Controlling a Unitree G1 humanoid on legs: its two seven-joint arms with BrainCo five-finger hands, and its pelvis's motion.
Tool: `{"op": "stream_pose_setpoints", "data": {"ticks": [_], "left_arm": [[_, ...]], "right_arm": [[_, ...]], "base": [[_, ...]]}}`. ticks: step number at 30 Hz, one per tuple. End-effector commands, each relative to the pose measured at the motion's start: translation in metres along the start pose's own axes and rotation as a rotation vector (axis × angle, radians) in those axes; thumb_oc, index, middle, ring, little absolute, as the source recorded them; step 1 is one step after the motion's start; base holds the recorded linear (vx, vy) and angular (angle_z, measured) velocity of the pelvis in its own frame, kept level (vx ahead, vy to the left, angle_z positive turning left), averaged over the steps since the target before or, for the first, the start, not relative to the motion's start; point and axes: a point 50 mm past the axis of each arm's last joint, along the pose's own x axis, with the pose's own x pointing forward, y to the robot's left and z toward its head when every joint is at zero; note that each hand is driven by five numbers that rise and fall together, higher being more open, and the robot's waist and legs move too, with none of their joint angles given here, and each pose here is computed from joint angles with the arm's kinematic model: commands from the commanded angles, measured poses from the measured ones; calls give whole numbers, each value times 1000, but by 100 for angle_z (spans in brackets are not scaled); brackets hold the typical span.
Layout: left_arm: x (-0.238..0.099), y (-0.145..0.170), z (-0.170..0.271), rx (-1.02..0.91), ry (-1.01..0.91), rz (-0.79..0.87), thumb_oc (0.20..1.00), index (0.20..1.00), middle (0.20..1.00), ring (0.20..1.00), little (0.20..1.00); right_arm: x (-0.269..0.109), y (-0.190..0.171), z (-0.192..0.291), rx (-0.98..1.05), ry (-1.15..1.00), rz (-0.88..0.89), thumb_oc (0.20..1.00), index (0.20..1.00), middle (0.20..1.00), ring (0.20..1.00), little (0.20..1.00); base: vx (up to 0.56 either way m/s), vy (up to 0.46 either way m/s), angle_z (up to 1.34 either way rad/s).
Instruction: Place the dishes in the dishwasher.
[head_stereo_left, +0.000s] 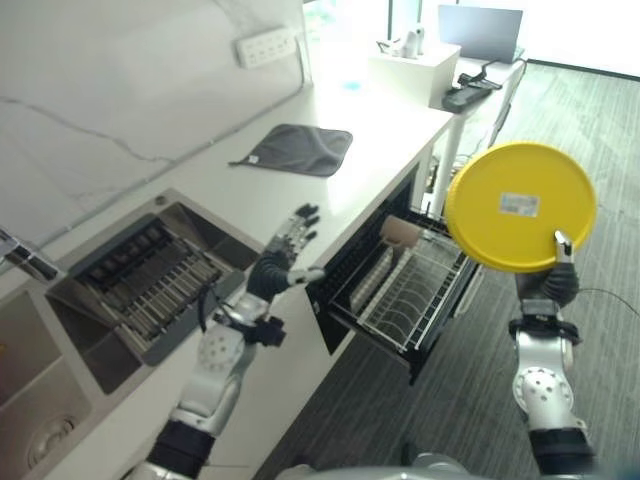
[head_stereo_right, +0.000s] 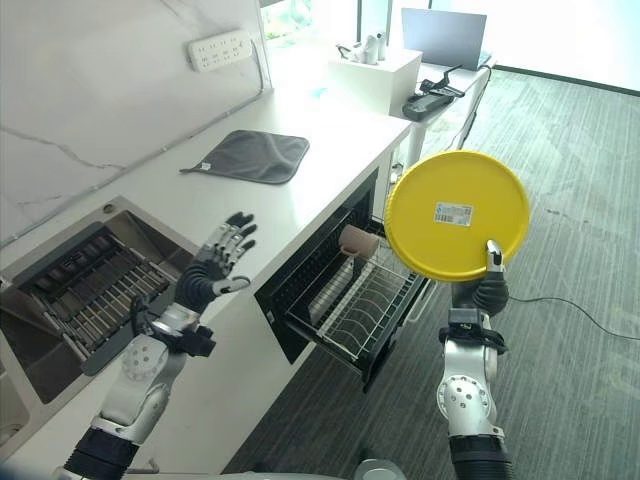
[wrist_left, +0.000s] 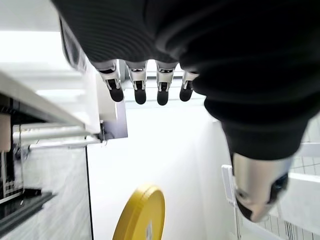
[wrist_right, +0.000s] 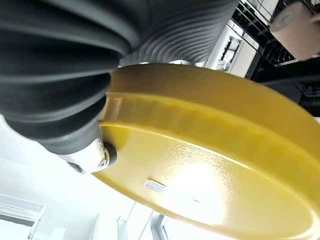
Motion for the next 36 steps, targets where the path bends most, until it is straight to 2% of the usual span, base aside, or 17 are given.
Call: {"op": "stream_pose_setpoints", "data": {"ticks": [1, 4, 7, 14, 16, 18, 20, 24, 27, 28, 33, 36], "left_arm": [[6, -10, -7, -88, 51, -131, 1000, 1000, 1000, 1000, 1000], [-5, -33, -48, -143, 268, -191, 1000, 1000, 1000, 1000, 1000], [-32, -45, -93, -108, 508, -199, 1000, 1000, 1000, 1000, 1000], [-95, -37, -158, 38, 963, -86, 1000, 1000, 1000, 1000, 1000], [-118, -32, -171, 78, 1070, -23, 1000, 1000, 1000, 1000, 1000], [-187, -17, -187, 130, 1356, 149, 1000, 1000, 1000, 1000, 1000], [-207, -13, -187, 126, 1432, 210, 1000, 1000, 1000, 1000, 1000], [-227, -6, -184, 95, 1483, 364, 1000, 1000, 1000, 1000, 1000], [-226, 9, -179, 34, 1396, 552, 1000, 1000, 1000, 1000, 1000], [-224, 13, -178, -2, 1358, 621, 1000, 1000, 1000, 1000, 1000], [-231, 12, -177, -12, 1358, 645, 1000, 1000, 1000, 1000, 1000], [-242, 9, -175, -21, 1368, 632, 1000, 1000, 1000, 1000, 1000]], "right_arm": [[16, 34, 14, 48, -85, 196, 200, 200, 200, 200, 200], [17, 33, 16, 30, -68, 219, 200, 200, 200, 200, 200], [21, 33, 20, 6, -43, 253, 200, 200, 200, 200, 200], [32, 37, 24, -41, -9, 274, 200, 200, 200, 200, 200], [34, 38, 23, -66, 2, 259, 200, 200, 200, 200, 200], [42, 40, 23, -136, 17, 230, 200, 200, 200, 200, 200], [46, 42, 24, -174, 24, 222, 200, 200, 200, 200, 200], [56, 51, 24, -240, 40, 222, 200, 200, 200, 200, 200], [76, 69, 30, -277, 25, 244, 200, 200, 200, 200, 200], [83, 69, 31, -230, 14, 203, 200, 200, 200, 200, 200], [98, 68, 28, -172, -23, 89, 200, 200, 200, 200, 200], [109, 53, 49, -165, -107, -38, 200, 200, 200, 200, 200]], "base": [[19, -11, -16], [21, 4, -13], [-2, 25, -8], [-13, 39, -5], [47, 38, 9], [123, 59, 28], [79, 39, 15], [-10, 54, 16], [-168, 81, 21], [-170, 75, 35], [67, 115, 23], [129, 98, 12]]}}
